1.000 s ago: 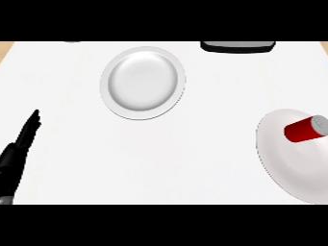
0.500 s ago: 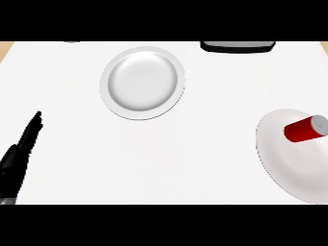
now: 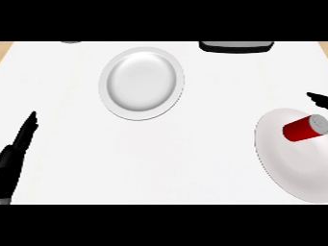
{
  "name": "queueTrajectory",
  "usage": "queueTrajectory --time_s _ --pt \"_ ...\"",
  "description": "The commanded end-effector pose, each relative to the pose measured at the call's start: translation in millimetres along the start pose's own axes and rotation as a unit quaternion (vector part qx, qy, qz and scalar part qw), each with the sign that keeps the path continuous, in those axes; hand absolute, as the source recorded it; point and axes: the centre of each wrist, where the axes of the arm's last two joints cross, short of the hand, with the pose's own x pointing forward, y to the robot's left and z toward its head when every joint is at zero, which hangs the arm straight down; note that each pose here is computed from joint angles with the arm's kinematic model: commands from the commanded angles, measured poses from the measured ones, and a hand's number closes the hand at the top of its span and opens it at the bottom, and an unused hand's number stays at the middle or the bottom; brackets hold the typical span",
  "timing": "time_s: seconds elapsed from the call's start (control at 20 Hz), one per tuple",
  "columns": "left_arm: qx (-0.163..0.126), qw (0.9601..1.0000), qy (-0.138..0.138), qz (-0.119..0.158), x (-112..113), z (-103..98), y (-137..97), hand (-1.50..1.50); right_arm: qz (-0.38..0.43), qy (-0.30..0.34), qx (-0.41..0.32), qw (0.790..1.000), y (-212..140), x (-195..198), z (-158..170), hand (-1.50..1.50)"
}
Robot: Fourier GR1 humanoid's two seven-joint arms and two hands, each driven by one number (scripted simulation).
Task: Pick the can from the plate and place it in the plate
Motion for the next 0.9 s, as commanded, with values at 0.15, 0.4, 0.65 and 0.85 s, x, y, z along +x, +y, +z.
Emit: queueTrajectory --time_s 0.15,0.4,0.65,0.85 --pt "-0.002 1.0000 0.003 0.004 6.6 2.8 4.2 0.00 0.006 0.014 0.015 1.000 17.9 -23.1 -2.6 -1.50" --pt "-0.002 1.0000 -0.005 -0.001 -3.3 9.9 7.5 0.00 0.003 0.003 0.010 1.000 18.2 -16.5 -16.1 -1.50" --pt "-0.007 1.0000 0.004 -0.002 -15.8 2.9 -1.3 0.00 -0.015 -0.028 0.017 0.999 25.2 -13.8 -42.5 1.50" --pt "0.002 1.0000 -0.004 -0.002 4.3 1.6 -6.2 0.00 -0.011 -0.028 -0.001 1.000 41.6 -28.5 -32.9 1.50"
